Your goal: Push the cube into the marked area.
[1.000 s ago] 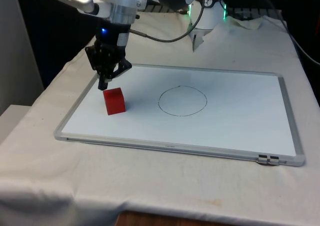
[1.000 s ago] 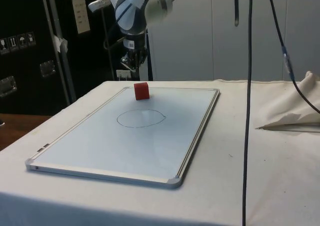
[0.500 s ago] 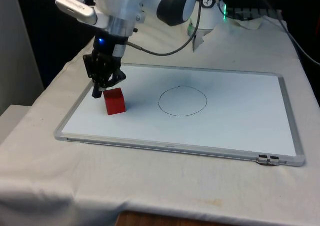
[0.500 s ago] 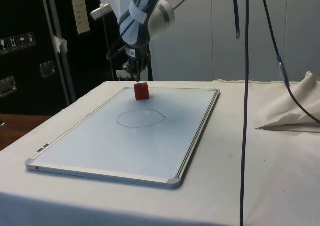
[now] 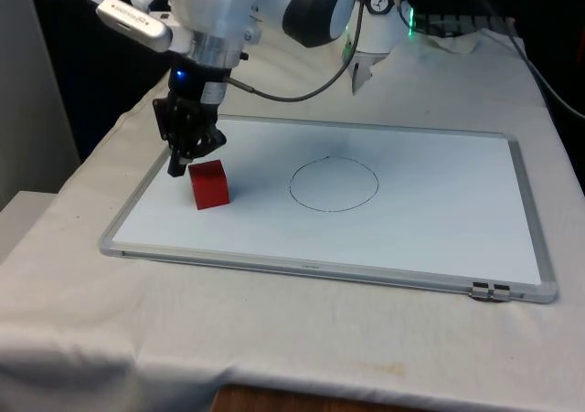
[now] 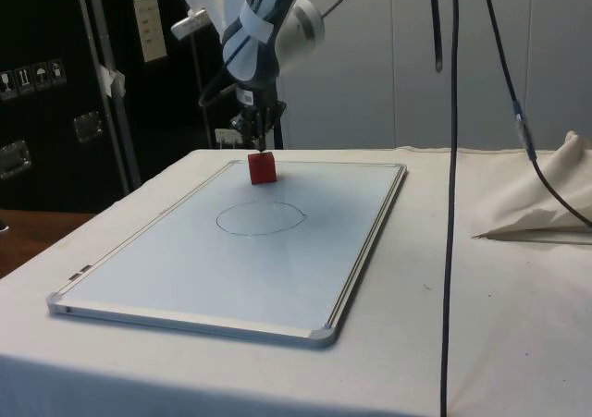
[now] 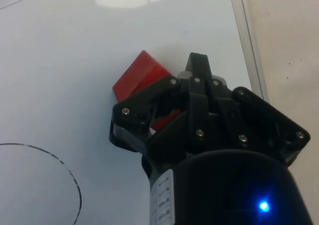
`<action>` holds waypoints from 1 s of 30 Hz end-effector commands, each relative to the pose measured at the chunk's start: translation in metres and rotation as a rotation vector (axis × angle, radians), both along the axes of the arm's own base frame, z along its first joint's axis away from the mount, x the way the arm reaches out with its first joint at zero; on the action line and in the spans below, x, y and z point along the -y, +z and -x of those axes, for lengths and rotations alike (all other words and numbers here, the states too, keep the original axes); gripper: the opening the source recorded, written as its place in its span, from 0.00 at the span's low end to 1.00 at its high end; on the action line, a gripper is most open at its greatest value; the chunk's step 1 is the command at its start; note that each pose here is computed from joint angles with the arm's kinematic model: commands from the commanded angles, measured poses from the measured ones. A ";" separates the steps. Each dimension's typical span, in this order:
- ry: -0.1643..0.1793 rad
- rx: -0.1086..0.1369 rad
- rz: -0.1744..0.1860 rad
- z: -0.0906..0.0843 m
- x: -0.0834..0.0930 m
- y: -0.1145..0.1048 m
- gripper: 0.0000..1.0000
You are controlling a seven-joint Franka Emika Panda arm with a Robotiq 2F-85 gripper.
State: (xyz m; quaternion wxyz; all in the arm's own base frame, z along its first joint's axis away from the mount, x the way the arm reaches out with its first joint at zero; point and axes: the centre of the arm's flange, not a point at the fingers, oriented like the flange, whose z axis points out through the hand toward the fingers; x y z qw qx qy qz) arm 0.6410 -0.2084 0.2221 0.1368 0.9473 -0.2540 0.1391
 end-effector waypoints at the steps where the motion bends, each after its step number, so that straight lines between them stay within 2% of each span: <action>1: -0.013 -0.012 -0.012 0.004 0.000 0.002 0.00; 6: -0.030 -0.038 -0.047 0.008 -0.001 0.002 0.00; 8: -0.031 -0.041 -0.053 0.008 -0.002 0.002 0.00; 9: -0.030 -0.041 -0.038 0.007 0.000 0.002 0.00; 10: -0.035 -0.046 -0.065 0.007 -0.002 -0.001 0.00; 16: -0.037 -0.048 -0.074 -0.002 -0.005 -0.007 0.00; 17: -0.039 -0.046 -0.056 0.000 -0.004 -0.005 0.00; 18: -0.039 -0.047 -0.079 -0.004 -0.004 -0.007 0.00; 21: -0.040 -0.049 -0.100 -0.009 -0.004 -0.008 0.00; 24: -0.039 -0.050 -0.112 -0.008 -0.003 -0.006 0.00; 25: -0.043 -0.053 -0.098 -0.008 -0.002 -0.007 0.00; 26: -0.040 -0.052 -0.116 -0.007 -0.003 -0.005 0.00; 30: -0.052 -0.062 -0.138 0.000 -0.001 0.000 0.00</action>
